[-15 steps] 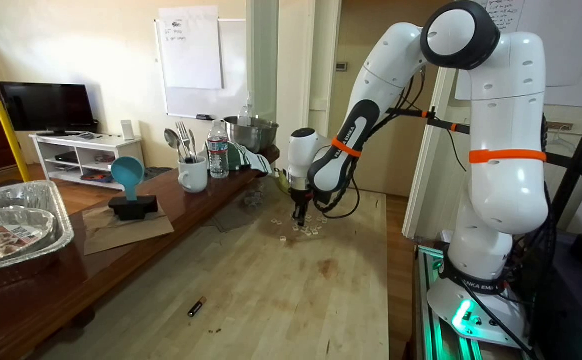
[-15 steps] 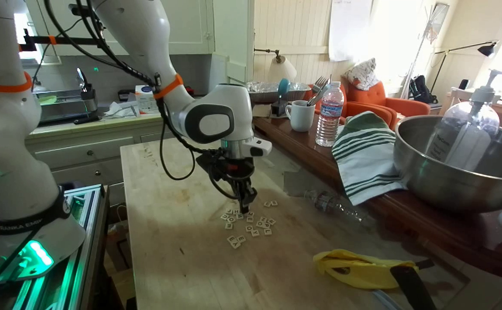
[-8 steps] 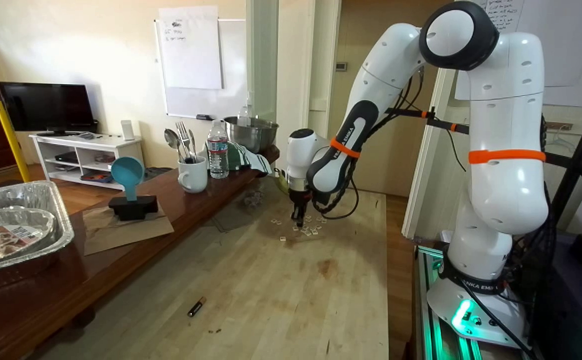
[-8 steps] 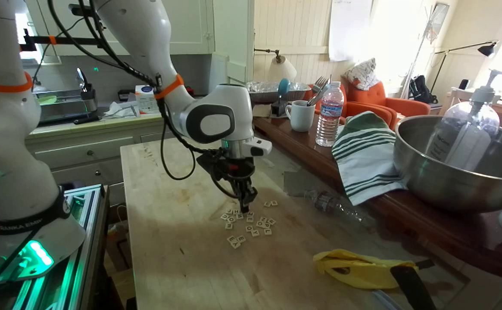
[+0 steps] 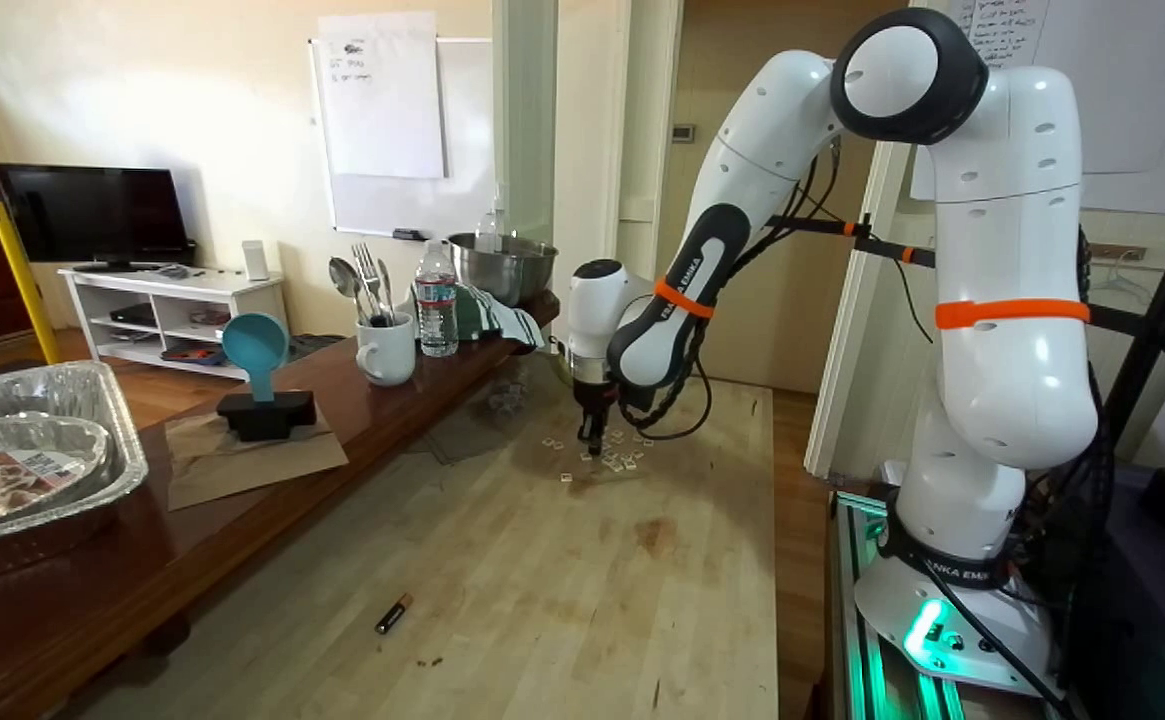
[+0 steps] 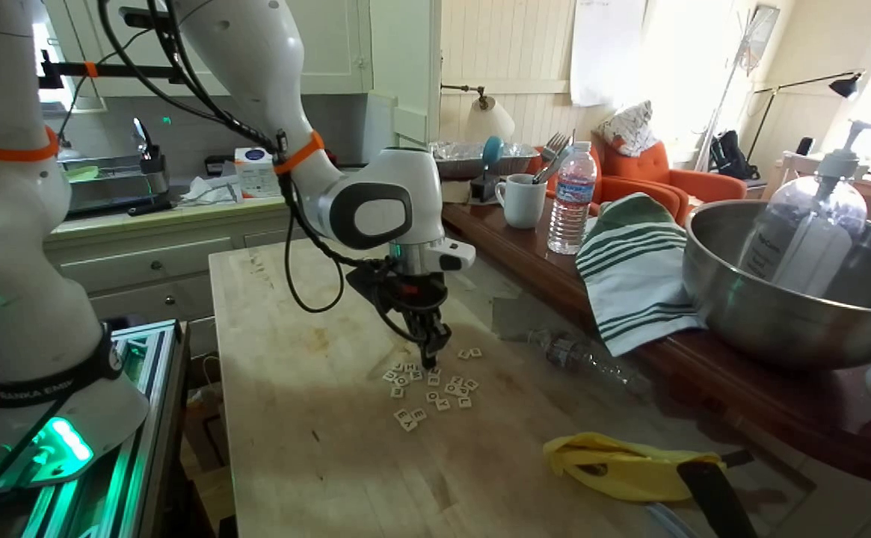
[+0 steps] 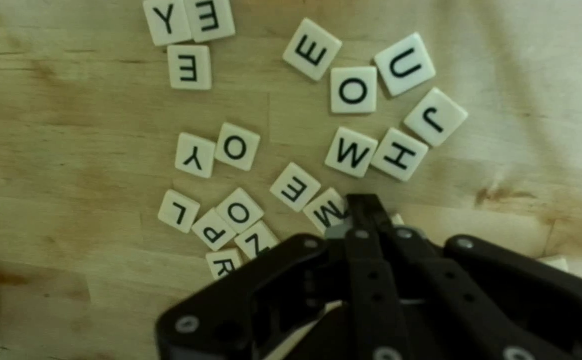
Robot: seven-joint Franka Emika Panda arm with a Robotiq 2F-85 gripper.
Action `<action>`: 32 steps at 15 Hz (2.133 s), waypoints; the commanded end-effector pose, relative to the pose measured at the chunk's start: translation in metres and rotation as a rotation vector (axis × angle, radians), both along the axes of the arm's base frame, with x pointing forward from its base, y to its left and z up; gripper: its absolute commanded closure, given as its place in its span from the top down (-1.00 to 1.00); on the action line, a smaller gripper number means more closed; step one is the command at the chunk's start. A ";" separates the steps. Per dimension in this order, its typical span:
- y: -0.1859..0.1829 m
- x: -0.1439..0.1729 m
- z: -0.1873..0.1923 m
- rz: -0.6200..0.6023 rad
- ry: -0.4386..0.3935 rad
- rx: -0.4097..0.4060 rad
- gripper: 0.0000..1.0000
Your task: Spell the word tame using the tile letters
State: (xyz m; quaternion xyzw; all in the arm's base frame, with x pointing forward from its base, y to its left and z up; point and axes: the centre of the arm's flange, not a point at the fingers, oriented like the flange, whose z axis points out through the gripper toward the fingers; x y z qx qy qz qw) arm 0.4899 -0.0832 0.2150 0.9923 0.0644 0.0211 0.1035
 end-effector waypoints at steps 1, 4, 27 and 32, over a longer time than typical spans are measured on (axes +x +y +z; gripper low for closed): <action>0.011 0.009 -0.014 0.016 0.023 0.017 -1.00; 0.022 0.010 -0.018 0.030 0.044 0.032 -1.00; 0.049 0.011 0.000 0.054 0.056 0.025 -1.00; 0.049 0.009 0.003 0.130 0.026 -0.021 -1.00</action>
